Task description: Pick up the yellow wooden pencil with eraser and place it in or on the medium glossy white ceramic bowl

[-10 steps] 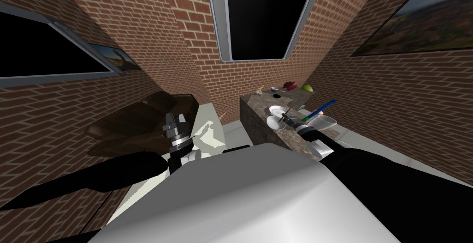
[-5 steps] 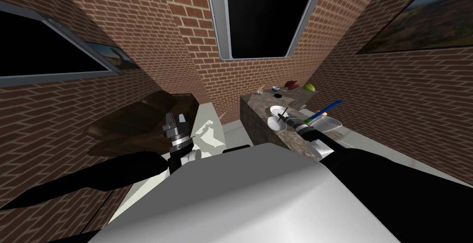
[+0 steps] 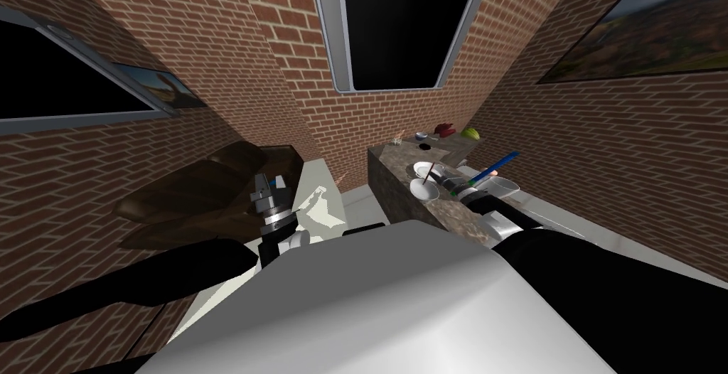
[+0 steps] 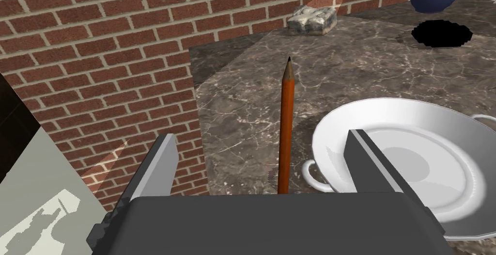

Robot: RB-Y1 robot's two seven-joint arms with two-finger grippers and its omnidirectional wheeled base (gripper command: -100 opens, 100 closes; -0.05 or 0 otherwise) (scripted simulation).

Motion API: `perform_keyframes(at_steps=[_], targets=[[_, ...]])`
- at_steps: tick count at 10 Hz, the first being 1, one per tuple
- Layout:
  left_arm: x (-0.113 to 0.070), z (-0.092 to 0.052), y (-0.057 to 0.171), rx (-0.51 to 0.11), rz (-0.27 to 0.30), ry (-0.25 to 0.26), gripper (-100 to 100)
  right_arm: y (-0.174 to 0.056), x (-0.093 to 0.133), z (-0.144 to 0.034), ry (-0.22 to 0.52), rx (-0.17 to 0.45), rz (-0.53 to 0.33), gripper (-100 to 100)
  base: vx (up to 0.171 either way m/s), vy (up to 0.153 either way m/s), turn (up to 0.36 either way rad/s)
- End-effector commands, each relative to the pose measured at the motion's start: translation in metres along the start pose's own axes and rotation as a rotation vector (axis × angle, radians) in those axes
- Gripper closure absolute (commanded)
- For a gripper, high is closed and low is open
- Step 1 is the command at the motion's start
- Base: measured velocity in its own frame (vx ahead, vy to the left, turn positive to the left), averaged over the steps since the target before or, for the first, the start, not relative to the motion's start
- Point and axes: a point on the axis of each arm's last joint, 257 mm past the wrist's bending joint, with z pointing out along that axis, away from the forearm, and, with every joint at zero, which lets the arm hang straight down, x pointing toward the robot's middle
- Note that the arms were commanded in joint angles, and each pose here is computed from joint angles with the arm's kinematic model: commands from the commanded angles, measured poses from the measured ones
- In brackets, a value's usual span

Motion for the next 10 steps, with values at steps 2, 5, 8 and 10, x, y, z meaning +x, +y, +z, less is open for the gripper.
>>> perform_keyframes(at_steps=[2,5,8,10], targets=[[0.000,0.000,0.000,0.000,0.000,0.000,0,-0.005,0.023,0.003,0.002,0.028,0.000,-100,0.016,0.020,-0.099],[0.000,0.000,0.000,0.000,0.000,0.000,0,-0.006,0.024,0.003,0.002,0.031,0.000,0,0.005,0.009,-0.038],[0.000,0.000,0.000,0.000,0.000,0.000,0,-0.006,0.024,0.003,0.002,0.031,0.000,0,0.000,0.000,0.000],[0.000,0.000,0.000,0.000,0.000,0.000,0,-0.006,0.024,0.003,0.002,0.031,0.000,0,0.000,0.000,0.000]])
